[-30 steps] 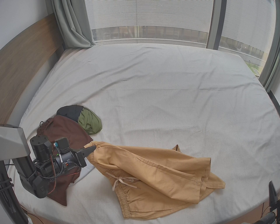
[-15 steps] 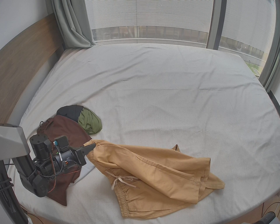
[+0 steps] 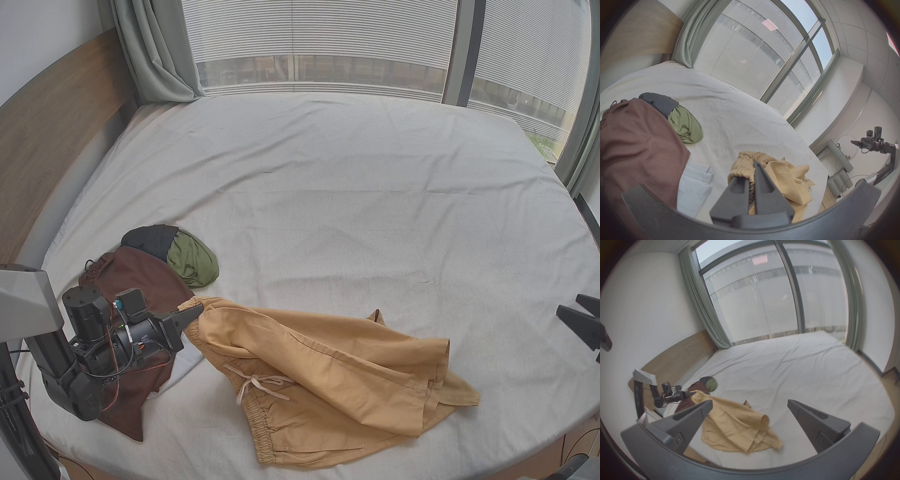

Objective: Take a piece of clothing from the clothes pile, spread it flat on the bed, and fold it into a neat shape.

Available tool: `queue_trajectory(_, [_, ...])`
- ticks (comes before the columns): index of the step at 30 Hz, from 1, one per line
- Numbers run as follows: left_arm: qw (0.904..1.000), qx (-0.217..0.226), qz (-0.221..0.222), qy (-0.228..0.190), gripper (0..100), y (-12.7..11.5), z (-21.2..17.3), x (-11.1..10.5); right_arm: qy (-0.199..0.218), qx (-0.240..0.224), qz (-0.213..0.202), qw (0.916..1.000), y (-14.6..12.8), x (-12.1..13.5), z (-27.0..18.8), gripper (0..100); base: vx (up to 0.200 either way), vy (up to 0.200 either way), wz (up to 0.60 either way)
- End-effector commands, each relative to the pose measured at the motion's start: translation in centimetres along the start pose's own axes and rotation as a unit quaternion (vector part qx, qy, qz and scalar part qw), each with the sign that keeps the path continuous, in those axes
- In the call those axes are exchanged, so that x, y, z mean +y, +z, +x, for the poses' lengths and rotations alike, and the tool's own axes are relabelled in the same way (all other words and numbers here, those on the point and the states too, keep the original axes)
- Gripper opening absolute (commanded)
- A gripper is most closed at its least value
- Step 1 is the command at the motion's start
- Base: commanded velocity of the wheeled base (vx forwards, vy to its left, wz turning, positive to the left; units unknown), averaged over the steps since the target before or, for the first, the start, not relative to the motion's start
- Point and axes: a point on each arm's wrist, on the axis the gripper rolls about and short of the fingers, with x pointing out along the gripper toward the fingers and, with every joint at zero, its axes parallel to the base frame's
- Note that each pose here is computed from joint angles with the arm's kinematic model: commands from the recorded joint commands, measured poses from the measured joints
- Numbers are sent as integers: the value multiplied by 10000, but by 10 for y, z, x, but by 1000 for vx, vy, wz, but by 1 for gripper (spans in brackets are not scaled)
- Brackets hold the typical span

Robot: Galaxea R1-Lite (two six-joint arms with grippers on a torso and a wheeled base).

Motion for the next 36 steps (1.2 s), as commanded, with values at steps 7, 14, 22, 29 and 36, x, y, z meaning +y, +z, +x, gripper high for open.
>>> queue_trajectory(7, [10000, -52, 30, -21, 0, 2, 1, 0, 493, 797, 309, 9951, -2, -10, 43, 100, 0, 0, 0])
queue_trajectory(14, [9999, -125, 69, -38, 0, 6, 5, 1, 767, 953, 317, 9920, -4, -9, 67, 100, 0, 0, 0])
queue_trajectory(22, [9992, -332, 221, 86, 0, 17, 3, 21, 956, 1229, 473, 9867, -17, -12, 77, 100, 0, 0, 0])
queue_trajectory(29, [9990, -372, 252, 31, 0, 23, -4, 32, 1055, 1597, 779, 9784, -25, -13, 91, 100, 0, 0, 0])
queue_trajectory(36, [9993, -213, 294, -20, 0, 14, 0, 31, 1276, 1902, 848, 9697, -45, -9, 108, 100, 0, 0, 0])
